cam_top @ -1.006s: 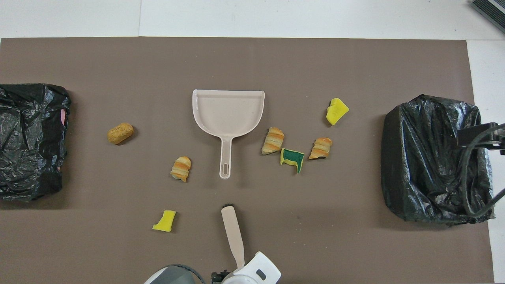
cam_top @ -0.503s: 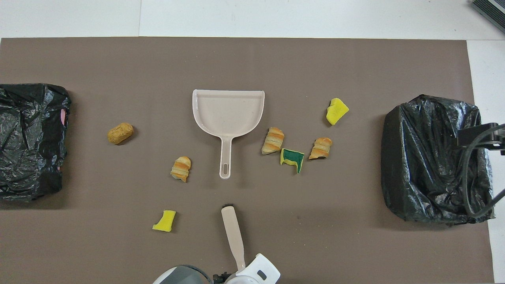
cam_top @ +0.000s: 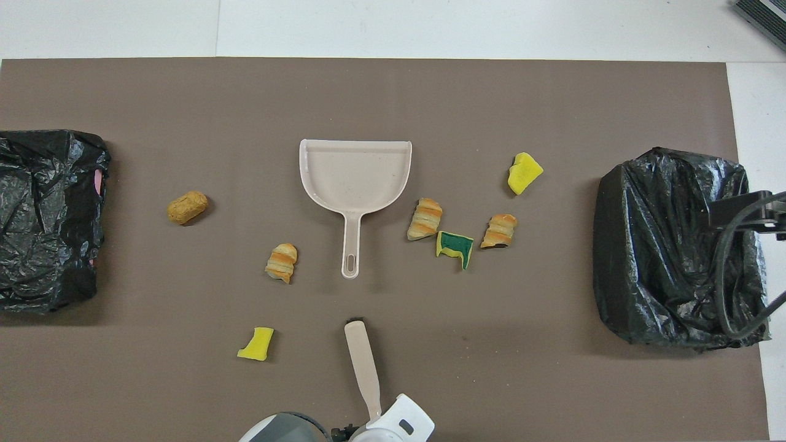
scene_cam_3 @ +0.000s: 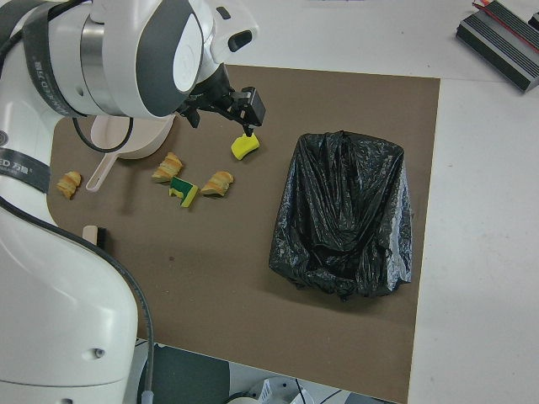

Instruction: Sweep and dump trash in bin

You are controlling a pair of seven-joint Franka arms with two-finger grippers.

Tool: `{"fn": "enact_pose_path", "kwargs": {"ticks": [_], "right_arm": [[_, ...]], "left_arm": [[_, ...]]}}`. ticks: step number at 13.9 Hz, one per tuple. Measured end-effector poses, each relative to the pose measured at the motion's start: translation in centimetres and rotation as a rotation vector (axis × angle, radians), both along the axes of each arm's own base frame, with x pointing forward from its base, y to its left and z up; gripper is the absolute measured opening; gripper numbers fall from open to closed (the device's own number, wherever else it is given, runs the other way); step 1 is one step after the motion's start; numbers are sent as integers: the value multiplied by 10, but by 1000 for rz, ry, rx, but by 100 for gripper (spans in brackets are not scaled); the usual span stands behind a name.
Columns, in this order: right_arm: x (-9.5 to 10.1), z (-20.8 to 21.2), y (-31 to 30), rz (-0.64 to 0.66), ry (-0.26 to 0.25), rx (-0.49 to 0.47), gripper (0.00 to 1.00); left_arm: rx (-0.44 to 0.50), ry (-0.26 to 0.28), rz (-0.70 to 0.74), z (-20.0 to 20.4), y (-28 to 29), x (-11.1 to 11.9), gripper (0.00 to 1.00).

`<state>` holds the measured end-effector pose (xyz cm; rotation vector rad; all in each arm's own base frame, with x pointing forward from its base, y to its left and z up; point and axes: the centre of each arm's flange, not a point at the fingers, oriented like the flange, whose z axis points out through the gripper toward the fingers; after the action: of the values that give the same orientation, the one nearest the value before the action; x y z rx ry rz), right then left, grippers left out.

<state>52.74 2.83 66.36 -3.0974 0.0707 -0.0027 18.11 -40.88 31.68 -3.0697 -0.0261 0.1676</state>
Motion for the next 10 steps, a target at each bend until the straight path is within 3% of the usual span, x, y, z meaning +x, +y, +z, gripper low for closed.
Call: {"fn": "enact_pose_path", "kwargs": {"ticks": [8,9,10], "right_arm": [[20,-17,16,-9,-36,12,100],[21,-19,16,-10,-35,12,100],[21,-20,16,-10,-33,12,100]], "left_arm": [[-15,-7,12,7,-5,4,48],[-18,-9,13,8,-6,4,45],[-18,-8,15,9,-6,4,32]]}}
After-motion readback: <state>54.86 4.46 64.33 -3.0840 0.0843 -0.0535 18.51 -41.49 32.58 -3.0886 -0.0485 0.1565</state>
